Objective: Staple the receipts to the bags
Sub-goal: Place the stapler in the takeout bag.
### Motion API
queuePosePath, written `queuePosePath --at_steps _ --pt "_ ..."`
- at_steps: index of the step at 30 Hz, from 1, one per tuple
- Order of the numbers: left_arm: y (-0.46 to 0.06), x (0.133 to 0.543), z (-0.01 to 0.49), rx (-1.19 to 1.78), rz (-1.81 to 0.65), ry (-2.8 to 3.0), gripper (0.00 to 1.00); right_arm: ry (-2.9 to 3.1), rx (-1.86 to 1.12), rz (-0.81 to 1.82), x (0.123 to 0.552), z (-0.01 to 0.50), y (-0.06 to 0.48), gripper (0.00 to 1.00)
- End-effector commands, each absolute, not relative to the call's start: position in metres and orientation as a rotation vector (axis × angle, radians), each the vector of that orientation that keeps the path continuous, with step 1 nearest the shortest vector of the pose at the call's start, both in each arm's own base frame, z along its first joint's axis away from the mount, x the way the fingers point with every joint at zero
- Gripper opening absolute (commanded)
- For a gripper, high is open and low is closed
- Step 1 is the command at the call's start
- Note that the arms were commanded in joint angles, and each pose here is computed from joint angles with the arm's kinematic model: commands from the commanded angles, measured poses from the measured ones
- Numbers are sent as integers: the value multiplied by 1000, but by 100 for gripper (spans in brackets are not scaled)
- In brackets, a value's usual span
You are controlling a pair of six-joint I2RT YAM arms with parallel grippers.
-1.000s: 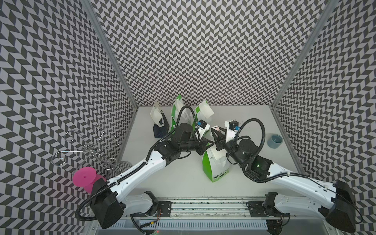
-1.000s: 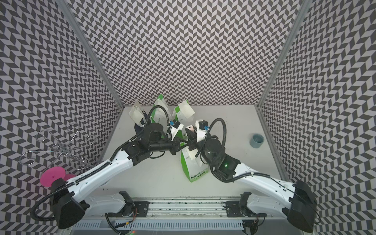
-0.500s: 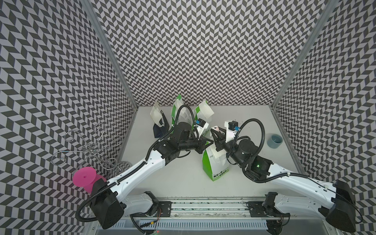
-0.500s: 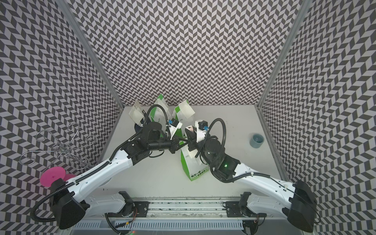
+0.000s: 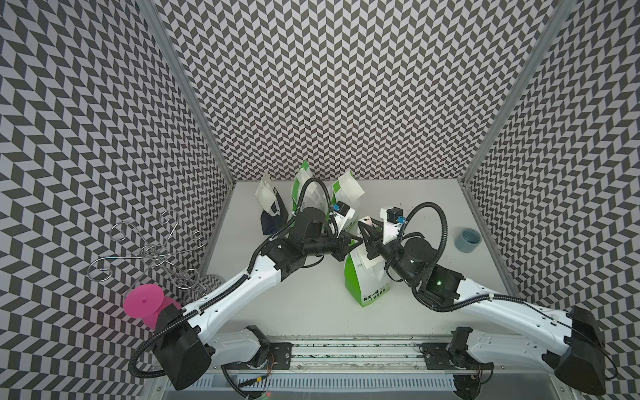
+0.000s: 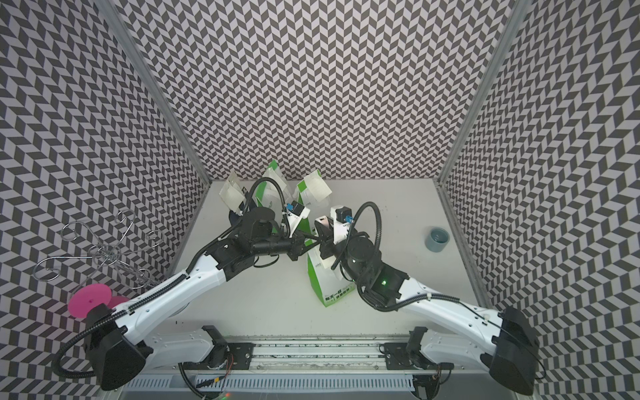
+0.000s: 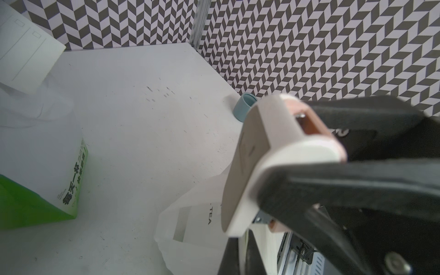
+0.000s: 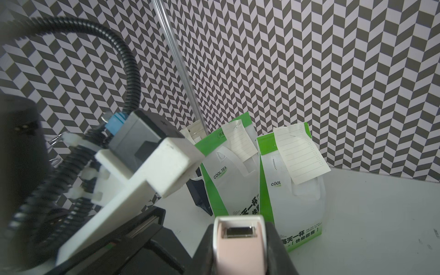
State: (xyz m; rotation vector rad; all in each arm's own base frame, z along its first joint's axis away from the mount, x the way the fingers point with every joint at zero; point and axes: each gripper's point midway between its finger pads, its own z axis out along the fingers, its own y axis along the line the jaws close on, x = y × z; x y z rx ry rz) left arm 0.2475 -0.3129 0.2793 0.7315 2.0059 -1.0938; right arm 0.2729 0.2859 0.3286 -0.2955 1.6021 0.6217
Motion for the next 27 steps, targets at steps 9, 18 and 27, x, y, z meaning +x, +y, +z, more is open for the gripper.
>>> queuePosePath --at_steps 9,18,27 --pt "-306 251 324 797 -998 1757 0 1695 -285 638 272 316 291 19" --pt "-307 241 331 921 -954 1634 0 1745 -339 700 256 311 291 57" --pt "-306 230 320 1151 -956 1563 0 1648 -383 799 221 364 258 75"
